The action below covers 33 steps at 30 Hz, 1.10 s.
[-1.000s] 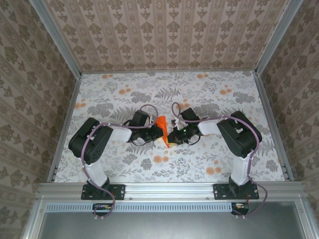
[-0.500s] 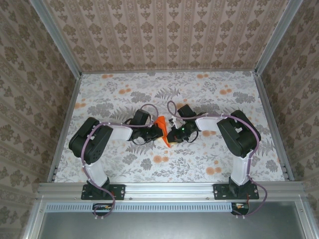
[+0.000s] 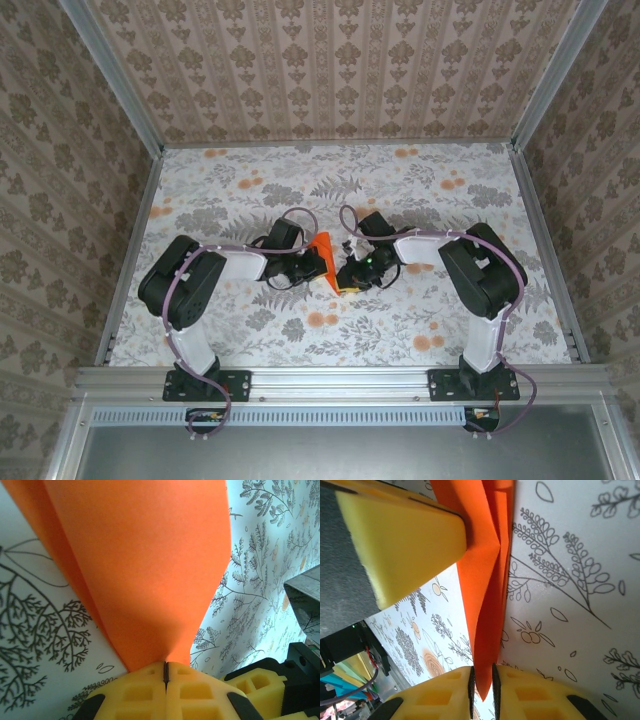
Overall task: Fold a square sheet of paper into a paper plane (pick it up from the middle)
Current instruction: Fold the wing for the fifth time at the center of the table.
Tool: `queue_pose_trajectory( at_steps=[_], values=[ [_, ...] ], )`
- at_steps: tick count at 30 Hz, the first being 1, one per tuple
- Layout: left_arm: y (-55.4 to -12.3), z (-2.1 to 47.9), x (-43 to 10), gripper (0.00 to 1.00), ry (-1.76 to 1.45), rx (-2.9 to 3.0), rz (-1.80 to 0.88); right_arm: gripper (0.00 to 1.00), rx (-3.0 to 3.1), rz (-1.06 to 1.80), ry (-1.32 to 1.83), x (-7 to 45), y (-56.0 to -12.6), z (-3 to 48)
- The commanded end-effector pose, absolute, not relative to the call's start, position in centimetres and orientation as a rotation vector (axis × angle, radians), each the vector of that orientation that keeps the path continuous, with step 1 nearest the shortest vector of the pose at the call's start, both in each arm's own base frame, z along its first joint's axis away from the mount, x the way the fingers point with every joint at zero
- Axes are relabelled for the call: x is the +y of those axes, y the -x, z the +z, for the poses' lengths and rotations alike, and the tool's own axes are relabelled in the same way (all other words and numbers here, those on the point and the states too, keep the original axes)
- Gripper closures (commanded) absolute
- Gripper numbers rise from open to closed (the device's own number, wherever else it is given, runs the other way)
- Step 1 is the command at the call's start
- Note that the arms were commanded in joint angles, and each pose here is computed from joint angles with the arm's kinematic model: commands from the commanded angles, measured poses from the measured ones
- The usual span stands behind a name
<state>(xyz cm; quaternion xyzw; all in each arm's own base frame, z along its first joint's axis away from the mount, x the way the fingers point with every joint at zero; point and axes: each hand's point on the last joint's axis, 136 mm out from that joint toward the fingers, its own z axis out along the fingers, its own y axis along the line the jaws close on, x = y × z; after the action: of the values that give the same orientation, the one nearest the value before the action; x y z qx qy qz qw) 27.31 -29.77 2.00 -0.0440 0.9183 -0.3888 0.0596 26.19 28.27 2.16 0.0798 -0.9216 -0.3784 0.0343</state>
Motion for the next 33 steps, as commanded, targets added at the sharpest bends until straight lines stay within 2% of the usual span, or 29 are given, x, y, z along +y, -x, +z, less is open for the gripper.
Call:
queue_pose_trajectory(
  at_steps=[1, 5, 10, 14, 19, 22, 29, 33],
  values=[
    [-25.7, -1.4, -27.8, 0.97, 0.226, 2.900, -1.025, 0.82, -2.823, -1.168, -0.219, 28.2, -25.8, 2.7],
    [-25.7, -1.3, -28.0, 0.97, 0.225, 2.895, -1.033, 0.89, -2.808, -1.154, -0.221, 28.2, -25.4, 2.0],
    [-25.7, -1.2, -28.1, 0.97, 0.227, 2.895, -1.039, 0.90, -2.790, -1.121, -0.238, 28.2, -24.9, 0.6],
    [-25.7, -1.2, -28.1, 0.97, 0.230, 2.896, -1.039, 0.86, -2.784, -1.119, -0.243, 28.3, -24.8, 0.5],
    [-25.7, -1.3, -28.0, 0.97, 0.230, 2.899, -1.034, 0.78, -2.872, -1.162, -0.228, 27.6, -26.2, 3.2],
    [-25.7, -1.3, -28.0, 0.97, 0.228, 2.900, -1.033, 0.76, -2.956, -1.170, -0.210, 26.8, -27.2, 4.5],
    [-25.7, -1.3, -28.0, 0.98, 0.228, 2.899, -1.031, 0.88, -2.875, -1.297, -0.207, 28.7, -27.4, 4.6],
    [-25.6, -1.2, -28.0, 0.98, 0.229, 2.899, -1.031, 0.91, -2.844, -1.322, -0.230, 30.0, -27.4, 4.5]
  ],
)
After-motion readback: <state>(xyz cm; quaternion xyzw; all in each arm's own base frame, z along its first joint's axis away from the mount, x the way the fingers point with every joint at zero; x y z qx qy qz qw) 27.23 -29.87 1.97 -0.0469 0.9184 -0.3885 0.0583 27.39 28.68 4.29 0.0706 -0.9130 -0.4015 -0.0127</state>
